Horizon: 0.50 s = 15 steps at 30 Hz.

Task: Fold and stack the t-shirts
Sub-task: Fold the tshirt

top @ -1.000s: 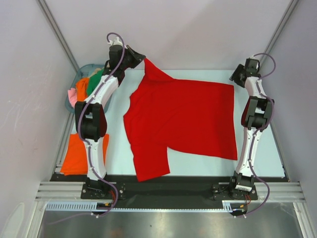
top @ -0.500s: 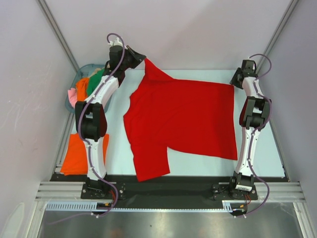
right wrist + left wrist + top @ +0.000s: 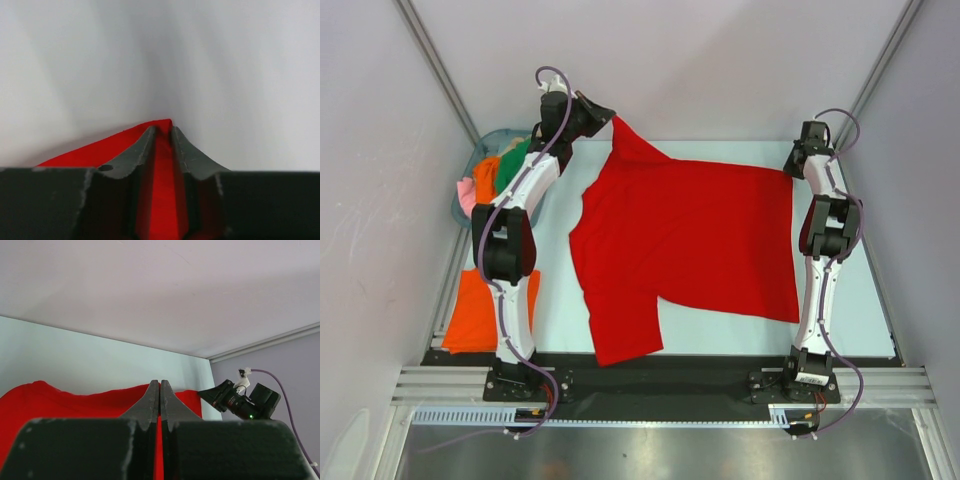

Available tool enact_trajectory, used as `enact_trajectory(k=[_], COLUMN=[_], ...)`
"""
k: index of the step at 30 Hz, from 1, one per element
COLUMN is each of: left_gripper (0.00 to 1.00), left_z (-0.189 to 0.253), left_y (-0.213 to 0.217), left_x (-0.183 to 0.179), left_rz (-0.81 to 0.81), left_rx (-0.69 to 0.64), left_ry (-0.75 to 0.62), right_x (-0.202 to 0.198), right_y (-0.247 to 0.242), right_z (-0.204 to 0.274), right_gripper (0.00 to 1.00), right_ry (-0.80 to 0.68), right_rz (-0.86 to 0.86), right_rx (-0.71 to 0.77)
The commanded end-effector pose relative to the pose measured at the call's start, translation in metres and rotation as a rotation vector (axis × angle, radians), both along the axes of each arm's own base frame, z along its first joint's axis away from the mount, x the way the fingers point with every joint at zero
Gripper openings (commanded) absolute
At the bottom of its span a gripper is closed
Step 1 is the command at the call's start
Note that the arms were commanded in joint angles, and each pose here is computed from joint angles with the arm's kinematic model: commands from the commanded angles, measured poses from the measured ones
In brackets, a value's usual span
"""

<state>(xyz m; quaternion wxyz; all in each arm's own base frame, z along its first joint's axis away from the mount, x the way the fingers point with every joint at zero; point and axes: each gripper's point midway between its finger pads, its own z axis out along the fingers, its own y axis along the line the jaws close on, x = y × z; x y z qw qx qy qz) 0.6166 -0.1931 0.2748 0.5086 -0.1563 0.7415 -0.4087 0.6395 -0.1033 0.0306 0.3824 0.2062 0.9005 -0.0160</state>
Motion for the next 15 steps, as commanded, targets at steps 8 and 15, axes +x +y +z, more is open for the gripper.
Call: enact_trajectory(k=[8,15], left_gripper=[0.0,0.0], left_z=[0.008,0.006], left_y=[-0.001,0.011], left_x=[0.004,-0.003], left_rz=[-0.018,0.012], left_rx=[-0.038,-0.028], left_ry=[-0.035,-0.004], right_x=[0.008,0.027], right_y=[-0.006,0.0], right_z=[-0.005,0.076], right_gripper=[0.0,0.0], right_ry=[-0.006,-0.239], right_rz=[0.0,0.053], right_rx=[-0.057,-0.038])
